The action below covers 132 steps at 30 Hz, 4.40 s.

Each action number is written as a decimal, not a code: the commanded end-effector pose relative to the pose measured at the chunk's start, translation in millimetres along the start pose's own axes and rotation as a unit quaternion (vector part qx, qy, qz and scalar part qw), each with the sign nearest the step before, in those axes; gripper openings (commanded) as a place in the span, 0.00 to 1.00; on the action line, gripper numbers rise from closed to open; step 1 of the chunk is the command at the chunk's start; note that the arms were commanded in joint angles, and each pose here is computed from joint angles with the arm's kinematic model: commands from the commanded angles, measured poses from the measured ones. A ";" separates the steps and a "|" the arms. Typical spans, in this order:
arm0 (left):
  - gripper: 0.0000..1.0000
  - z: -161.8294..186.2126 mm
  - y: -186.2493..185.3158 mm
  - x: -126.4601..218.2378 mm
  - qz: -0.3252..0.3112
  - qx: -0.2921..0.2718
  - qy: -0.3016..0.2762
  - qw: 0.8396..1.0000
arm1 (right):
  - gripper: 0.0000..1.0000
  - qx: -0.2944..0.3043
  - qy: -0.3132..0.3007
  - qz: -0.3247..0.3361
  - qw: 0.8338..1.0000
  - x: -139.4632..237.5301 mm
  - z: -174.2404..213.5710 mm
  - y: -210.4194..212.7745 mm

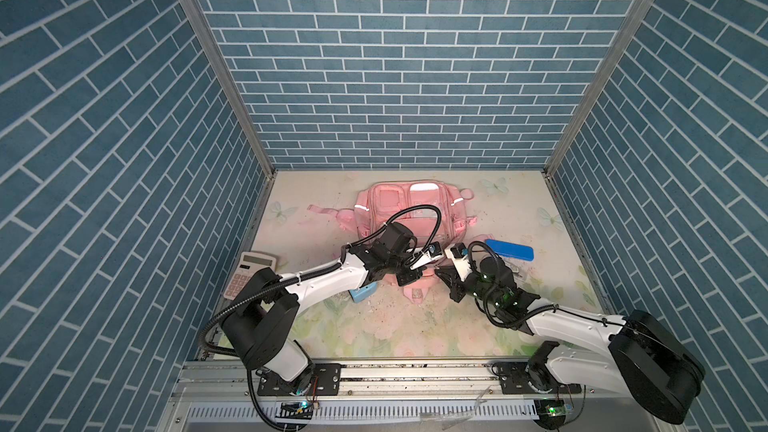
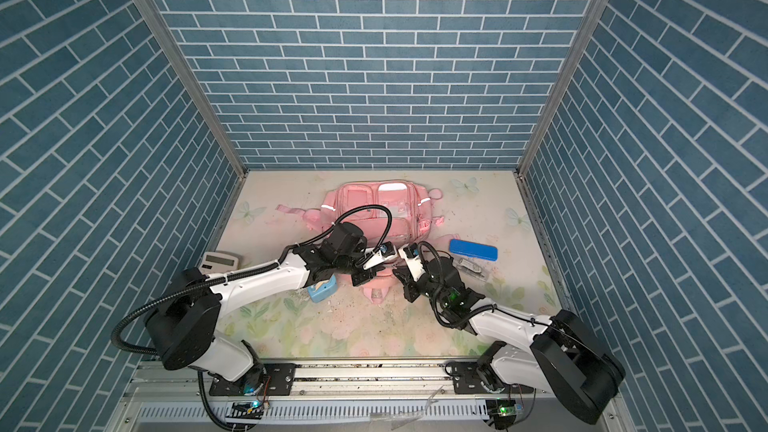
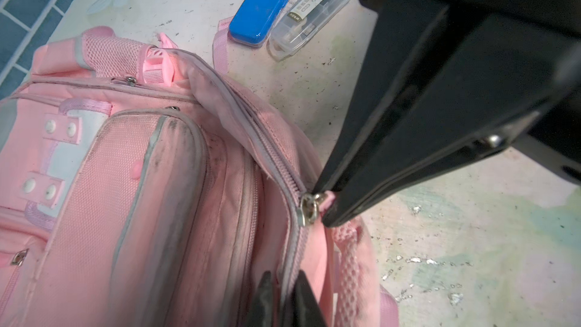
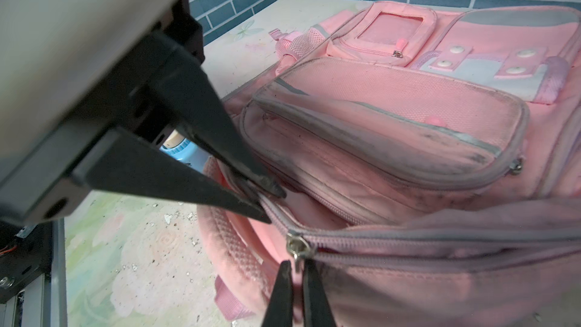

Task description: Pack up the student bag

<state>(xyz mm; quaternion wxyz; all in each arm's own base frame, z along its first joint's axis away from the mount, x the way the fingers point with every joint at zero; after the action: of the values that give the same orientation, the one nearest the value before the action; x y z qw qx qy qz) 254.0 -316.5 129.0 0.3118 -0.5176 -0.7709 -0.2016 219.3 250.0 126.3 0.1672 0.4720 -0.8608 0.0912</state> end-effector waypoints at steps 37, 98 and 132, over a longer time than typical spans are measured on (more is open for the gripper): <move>0.60 -34.6 -17.7 30.5 -0.008 -0.029 -0.056 0.998 | 0.00 -0.030 -0.019 0.008 0.999 10.9 -15.1 -59.4; 0.50 -43.5 -0.8 50.2 -0.096 -0.035 -0.045 0.994 | 0.38 -0.088 0.097 0.114 0.985 32.8 -8.6 -132.6; 0.58 32.7 39.3 -19.3 -0.155 -0.113 0.091 0.977 | 0.46 -0.050 0.103 0.060 0.992 13.6 -28.2 -127.1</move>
<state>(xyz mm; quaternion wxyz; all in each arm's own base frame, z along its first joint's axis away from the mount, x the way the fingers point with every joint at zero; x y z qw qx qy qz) 274.9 -294.0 94.3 0.2972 -0.4457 -0.7624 -0.3629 324.3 175.2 152.9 0.2843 0.3828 -0.8742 0.0915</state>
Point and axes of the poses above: each gripper's point midway between its finger pads, its own x axis back along the fingers, its own y axis along the line the jaws close on, z = x × y, the point moved 2 cm from there along x, back along the fingers, and after that the axes turned 14 degrees about x, right-handed, at the moved point
